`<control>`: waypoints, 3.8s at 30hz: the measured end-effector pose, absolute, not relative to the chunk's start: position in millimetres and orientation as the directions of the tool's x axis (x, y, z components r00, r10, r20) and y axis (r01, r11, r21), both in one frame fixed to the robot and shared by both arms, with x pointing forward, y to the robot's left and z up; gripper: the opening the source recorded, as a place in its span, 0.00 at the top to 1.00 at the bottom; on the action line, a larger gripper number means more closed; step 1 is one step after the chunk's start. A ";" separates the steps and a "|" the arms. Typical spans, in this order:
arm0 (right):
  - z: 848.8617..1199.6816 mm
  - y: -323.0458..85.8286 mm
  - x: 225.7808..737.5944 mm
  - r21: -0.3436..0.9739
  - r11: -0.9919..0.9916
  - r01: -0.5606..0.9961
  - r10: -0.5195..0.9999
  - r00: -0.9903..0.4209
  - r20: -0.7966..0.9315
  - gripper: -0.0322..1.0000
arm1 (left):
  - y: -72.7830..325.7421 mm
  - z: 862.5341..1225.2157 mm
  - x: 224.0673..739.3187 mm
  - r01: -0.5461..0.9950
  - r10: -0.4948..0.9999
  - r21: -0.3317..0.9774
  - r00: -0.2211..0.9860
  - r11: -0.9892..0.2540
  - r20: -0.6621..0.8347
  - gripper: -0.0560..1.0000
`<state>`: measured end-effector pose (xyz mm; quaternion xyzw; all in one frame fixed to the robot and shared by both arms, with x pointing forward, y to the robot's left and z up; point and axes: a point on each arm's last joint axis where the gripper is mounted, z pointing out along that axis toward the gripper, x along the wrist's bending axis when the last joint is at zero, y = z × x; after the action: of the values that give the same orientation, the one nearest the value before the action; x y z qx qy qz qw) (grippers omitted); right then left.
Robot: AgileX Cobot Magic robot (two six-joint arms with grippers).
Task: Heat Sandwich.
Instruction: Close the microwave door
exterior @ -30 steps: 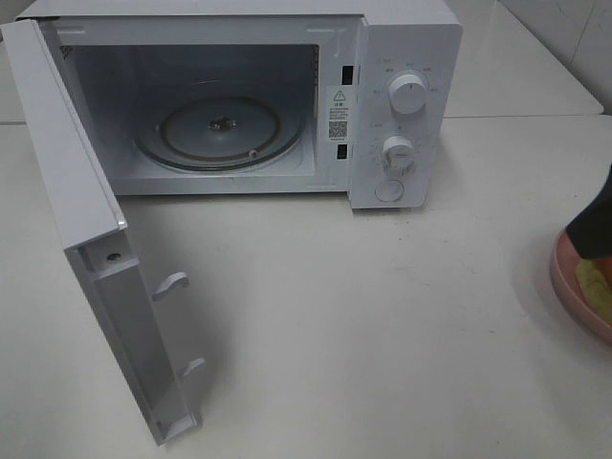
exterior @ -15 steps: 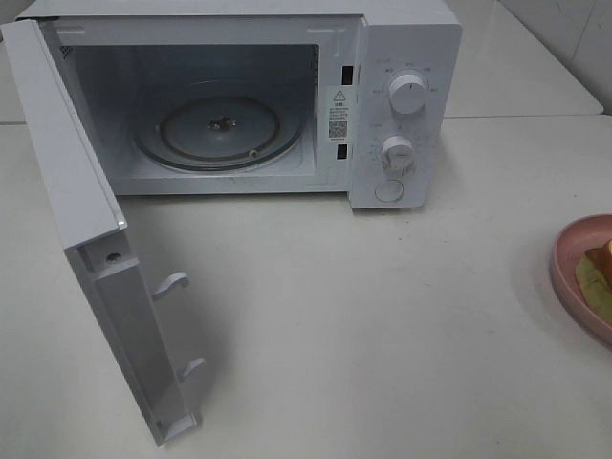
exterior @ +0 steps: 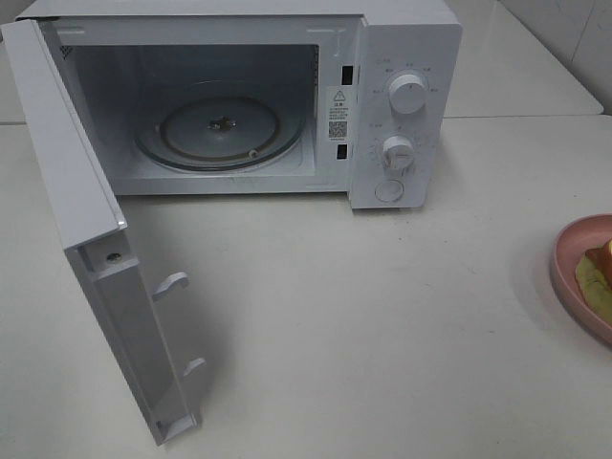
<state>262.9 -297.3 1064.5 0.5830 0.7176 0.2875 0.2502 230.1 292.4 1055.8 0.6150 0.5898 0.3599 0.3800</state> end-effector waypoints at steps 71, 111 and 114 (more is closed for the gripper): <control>1048.3 -303.3 231.7 0.871 0.005 0.491 1.000 0.009 -0.011 0.24 | 292.4 1055.8 230.1 0.452 0.999 0.892 0.045 -0.015 -0.006 0.03; 1048.3 -303.3 231.7 0.871 0.005 0.491 1.000 0.009 -0.011 0.24 | 300.6 1057.7 311.7 0.394 0.999 0.919 -0.011 0.034 -0.032 0.89; 1048.3 -303.3 231.7 0.871 0.005 0.491 1.000 0.009 -0.011 0.24 | 302.4 1046.9 328.7 0.403 0.999 0.914 -0.023 0.040 -0.034 0.95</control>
<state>231.7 -303.3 1048.3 0.6115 0.6097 0.3516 0.3616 328.7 302.4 1046.9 0.5789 0.6055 0.3805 0.3918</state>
